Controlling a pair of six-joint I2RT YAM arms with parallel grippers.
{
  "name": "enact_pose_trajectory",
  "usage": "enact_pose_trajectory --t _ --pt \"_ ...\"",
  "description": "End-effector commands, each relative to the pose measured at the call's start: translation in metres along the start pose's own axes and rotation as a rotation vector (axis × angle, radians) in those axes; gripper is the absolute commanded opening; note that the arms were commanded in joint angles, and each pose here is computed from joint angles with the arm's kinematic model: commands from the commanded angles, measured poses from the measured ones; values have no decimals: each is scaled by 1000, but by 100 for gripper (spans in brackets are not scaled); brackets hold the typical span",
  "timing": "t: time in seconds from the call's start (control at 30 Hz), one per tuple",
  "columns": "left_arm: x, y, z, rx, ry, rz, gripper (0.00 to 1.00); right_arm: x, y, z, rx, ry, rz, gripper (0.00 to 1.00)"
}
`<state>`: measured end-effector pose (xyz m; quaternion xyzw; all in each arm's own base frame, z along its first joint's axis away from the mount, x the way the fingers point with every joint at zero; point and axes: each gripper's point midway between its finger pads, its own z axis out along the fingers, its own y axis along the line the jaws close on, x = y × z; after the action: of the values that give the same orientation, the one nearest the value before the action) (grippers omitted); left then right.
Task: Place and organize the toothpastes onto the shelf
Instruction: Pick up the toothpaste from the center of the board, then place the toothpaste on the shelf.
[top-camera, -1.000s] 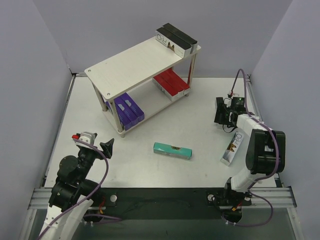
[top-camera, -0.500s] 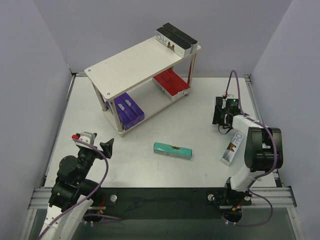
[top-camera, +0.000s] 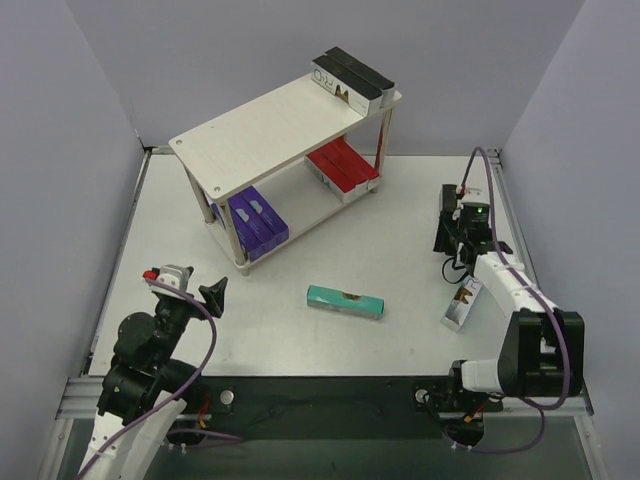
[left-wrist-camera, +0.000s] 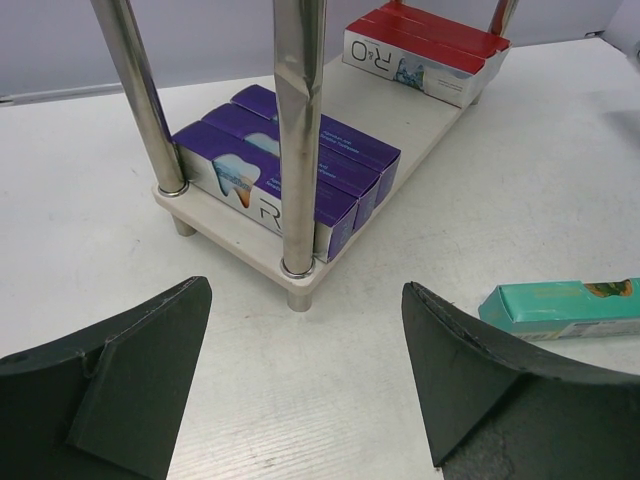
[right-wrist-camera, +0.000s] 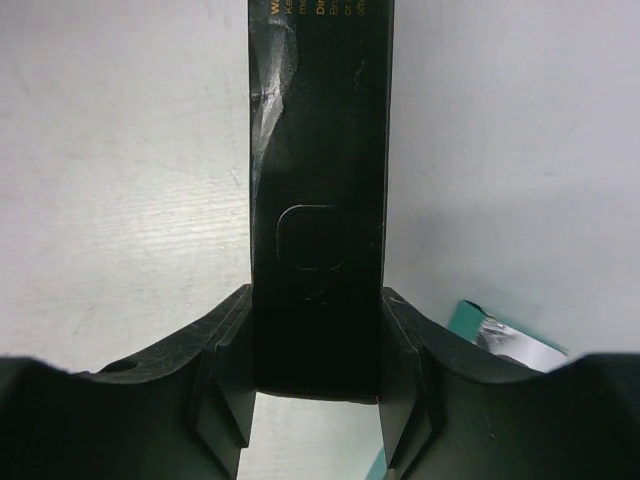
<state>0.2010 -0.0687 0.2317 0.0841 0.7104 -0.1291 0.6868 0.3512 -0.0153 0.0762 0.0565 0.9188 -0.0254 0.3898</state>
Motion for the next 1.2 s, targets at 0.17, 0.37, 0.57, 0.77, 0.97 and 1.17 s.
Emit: enact_pose_trajectory --t 0.17,0.37,0.57,0.77,0.97,1.17 --pt "-16 -4 2 24 -60 2 88 -139 23 -129 -98 -365 -54 29" --pt "-17 -5 2 30 -60 2 88 -202 70 -208 -234 -508 -173 28" --pt "-16 -5 1 30 -60 2 88 -247 141 -266 -399 -640 -309 28" --pt "-15 -5 2 27 -54 2 88 -274 213 -280 -532 -682 -439 29" --pt "-14 -4 3 26 -45 3 88 -289 260 -253 -567 -661 -499 30" --pt "-13 -3 3 20 -39 3 88 -303 288 -215 -554 -643 -527 33"
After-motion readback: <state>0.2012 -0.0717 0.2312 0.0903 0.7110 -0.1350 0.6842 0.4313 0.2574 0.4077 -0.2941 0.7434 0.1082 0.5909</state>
